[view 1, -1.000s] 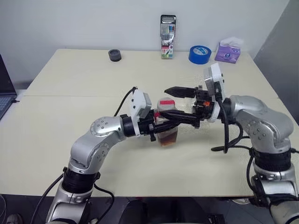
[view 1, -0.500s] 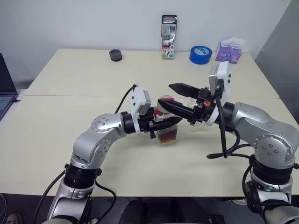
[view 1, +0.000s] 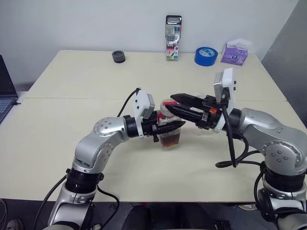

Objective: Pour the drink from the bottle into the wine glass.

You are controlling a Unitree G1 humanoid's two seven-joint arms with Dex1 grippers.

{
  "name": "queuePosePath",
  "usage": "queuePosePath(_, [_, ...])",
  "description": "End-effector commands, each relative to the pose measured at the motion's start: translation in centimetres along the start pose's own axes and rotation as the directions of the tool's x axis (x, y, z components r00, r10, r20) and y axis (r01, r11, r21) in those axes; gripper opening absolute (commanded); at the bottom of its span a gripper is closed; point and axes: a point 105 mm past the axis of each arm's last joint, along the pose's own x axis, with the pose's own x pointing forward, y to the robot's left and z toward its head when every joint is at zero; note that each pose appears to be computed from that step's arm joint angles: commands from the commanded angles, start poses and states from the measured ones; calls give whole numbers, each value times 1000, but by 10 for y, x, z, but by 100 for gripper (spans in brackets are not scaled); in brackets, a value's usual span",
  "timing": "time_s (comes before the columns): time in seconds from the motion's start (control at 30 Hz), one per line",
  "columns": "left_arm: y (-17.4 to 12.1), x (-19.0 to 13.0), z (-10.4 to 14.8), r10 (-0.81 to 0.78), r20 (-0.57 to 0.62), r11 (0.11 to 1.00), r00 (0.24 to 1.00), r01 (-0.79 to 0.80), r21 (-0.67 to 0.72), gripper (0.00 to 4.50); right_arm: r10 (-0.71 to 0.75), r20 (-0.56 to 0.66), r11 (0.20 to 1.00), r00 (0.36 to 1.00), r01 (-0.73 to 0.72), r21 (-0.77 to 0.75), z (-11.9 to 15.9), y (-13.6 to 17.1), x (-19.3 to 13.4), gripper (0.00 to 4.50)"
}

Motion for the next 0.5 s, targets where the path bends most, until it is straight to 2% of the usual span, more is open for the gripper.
queuePosePath(0.03, [-7,1,17,-27,52,998,998,24,66,180,27,25,999,999,-26,-46,7,5,1,338])
queuePosePath(0.37, [-8,1,18,-29,51,997,998,26,68,180,35,34,998,999,-33,-49,7,4,3,338])
queuePosePath(0.47, [-8,1,18,-30,51,997,998,27,69,180,35,29,998,999,-34,-48,4,5,3,281])
queuePosePath(0.5, [-8,2,19,-30,51,997,998,27,69,180,33,27,998,999,-32,-46,3,4,3,249])
